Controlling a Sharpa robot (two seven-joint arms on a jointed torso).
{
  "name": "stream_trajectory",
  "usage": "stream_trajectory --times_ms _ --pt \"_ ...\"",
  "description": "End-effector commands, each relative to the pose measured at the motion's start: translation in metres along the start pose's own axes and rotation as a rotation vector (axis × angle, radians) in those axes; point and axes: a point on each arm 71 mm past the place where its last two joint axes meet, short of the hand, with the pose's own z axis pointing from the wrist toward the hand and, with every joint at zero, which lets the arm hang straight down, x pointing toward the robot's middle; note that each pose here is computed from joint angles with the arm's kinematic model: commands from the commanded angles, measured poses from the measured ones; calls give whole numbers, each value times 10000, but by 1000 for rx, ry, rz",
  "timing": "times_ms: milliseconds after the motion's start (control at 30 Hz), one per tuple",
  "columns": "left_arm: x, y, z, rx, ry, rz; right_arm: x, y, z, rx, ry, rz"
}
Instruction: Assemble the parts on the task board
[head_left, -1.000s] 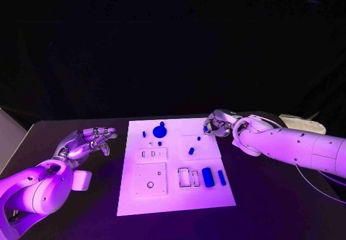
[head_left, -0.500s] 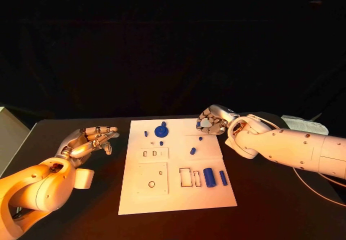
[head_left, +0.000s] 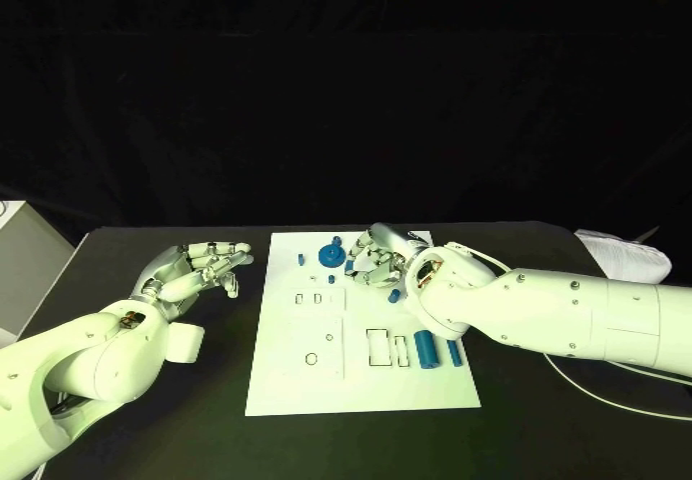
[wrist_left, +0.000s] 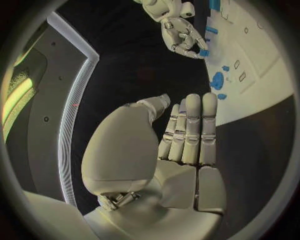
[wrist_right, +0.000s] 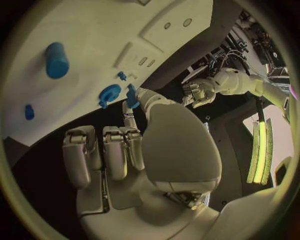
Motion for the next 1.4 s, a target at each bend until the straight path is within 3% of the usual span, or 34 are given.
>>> stream_trajectory --times_ms 33,667,1400 --pt "41 -3 12 2 16 -3 91 61 5 56 2 -62" --pt "73 -3 23 3 22 -7 496 278 4 51 47 -116" --pt "73 -3 21 1 24 -7 601 344 20 23 42 -152"
